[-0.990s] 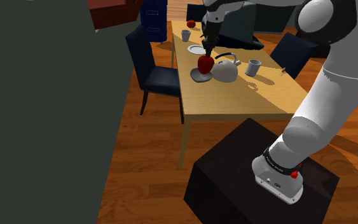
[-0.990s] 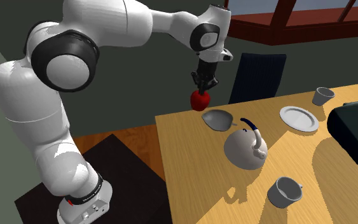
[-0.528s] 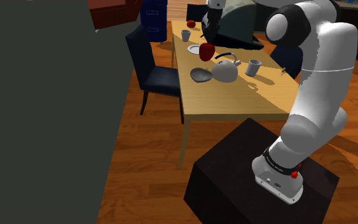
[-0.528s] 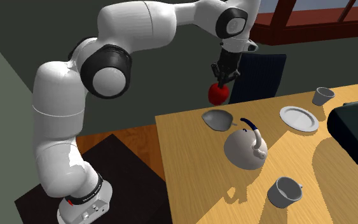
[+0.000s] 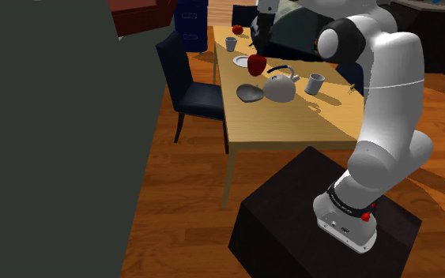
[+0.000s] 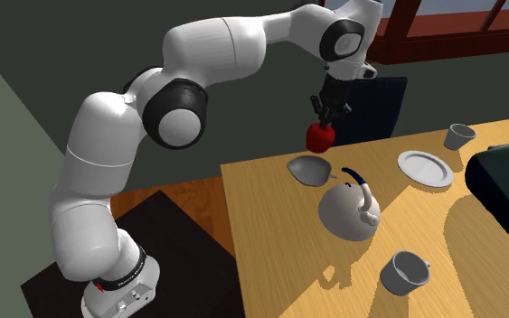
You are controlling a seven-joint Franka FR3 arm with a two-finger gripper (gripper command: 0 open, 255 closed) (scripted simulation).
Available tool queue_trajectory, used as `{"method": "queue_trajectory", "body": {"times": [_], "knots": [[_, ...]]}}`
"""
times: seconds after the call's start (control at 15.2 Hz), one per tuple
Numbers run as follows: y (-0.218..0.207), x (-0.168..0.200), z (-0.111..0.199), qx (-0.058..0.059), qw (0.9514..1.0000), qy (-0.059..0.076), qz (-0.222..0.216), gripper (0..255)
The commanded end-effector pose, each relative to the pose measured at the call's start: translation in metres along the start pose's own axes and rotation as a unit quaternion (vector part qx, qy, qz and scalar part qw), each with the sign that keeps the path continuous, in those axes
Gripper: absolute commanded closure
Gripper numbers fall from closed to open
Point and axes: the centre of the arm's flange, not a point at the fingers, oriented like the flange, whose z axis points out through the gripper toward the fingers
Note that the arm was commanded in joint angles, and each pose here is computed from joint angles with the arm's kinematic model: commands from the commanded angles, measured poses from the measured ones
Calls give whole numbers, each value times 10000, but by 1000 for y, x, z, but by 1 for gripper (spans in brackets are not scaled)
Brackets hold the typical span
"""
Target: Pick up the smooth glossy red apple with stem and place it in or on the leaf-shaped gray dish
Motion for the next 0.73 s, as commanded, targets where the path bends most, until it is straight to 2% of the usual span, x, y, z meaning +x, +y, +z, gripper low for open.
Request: {"method": "queue_trajectory", "body": {"times": [0.0, 0.66], "knots": [[1, 1, 10, -2, 10000, 3, -1, 255], [4, 5, 62, -2, 10000, 3, -1, 255]]}}
